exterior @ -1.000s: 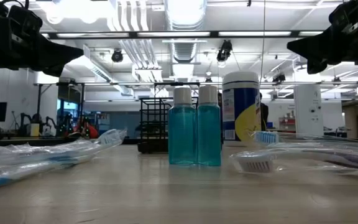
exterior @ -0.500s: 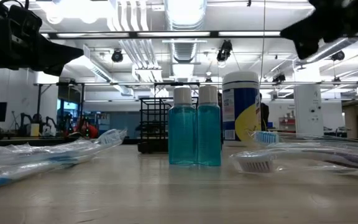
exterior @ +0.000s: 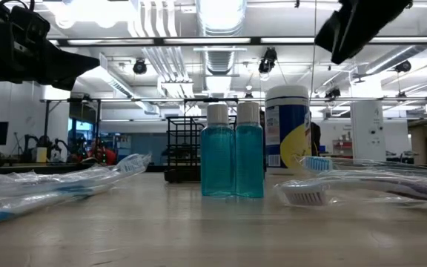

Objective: Pick & Place toothbrushing station
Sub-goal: Put the blue toothbrush into the black wire organizer

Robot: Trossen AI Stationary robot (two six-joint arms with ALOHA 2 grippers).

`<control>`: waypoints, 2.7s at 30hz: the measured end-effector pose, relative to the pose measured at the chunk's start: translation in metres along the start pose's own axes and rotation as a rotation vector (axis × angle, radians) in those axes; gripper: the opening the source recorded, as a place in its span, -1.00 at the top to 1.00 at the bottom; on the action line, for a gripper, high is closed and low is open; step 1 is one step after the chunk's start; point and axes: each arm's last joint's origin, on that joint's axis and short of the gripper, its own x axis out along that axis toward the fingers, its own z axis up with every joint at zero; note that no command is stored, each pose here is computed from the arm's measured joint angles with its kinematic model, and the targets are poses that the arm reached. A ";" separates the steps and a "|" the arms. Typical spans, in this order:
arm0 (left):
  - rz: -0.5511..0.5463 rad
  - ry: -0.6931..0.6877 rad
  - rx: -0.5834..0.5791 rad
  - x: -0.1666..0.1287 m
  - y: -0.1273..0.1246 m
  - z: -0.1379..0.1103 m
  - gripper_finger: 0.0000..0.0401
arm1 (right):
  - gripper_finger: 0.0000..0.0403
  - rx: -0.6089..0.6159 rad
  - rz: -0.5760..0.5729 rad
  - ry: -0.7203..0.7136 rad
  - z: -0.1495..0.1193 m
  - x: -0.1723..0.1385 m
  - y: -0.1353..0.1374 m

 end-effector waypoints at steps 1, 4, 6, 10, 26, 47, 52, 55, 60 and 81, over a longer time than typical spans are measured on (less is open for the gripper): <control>0.000 0.000 0.000 0.000 0.000 0.000 0.97 | 0.46 -0.001 -0.004 0.023 0.004 0.003 0.006; 0.000 0.000 -0.002 0.000 0.000 0.000 0.97 | 0.28 0.024 -0.036 0.096 0.013 0.007 0.021; 0.000 0.000 -0.009 0.000 0.000 0.000 0.97 | 0.17 0.056 -0.059 0.139 0.015 0.009 0.031; -0.003 0.000 -0.028 0.000 0.000 0.000 0.97 | 0.02 0.142 -0.097 0.219 0.015 0.017 0.050; -0.029 0.000 -0.041 0.000 -0.001 0.000 0.97 | -0.03 0.434 -0.279 0.360 -0.015 0.070 0.101; -0.028 -0.004 -0.066 0.000 -0.001 0.000 0.97 | -0.03 0.488 -0.351 0.405 -0.042 0.100 0.094; -0.028 -0.004 -0.068 0.000 -0.001 0.000 0.97 | -0.03 0.518 -0.355 0.389 -0.041 0.100 0.094; -0.028 -0.004 -0.067 0.000 -0.001 0.000 0.97 | -0.03 0.538 -0.350 0.380 -0.040 0.100 0.094; -0.028 -0.004 -0.067 0.000 -0.001 0.000 0.97 | -0.03 0.579 -0.353 0.371 -0.041 0.103 0.094; -0.026 -0.022 -0.054 -0.002 0.001 0.011 0.97 | -0.03 0.616 -0.343 0.354 -0.059 0.120 0.085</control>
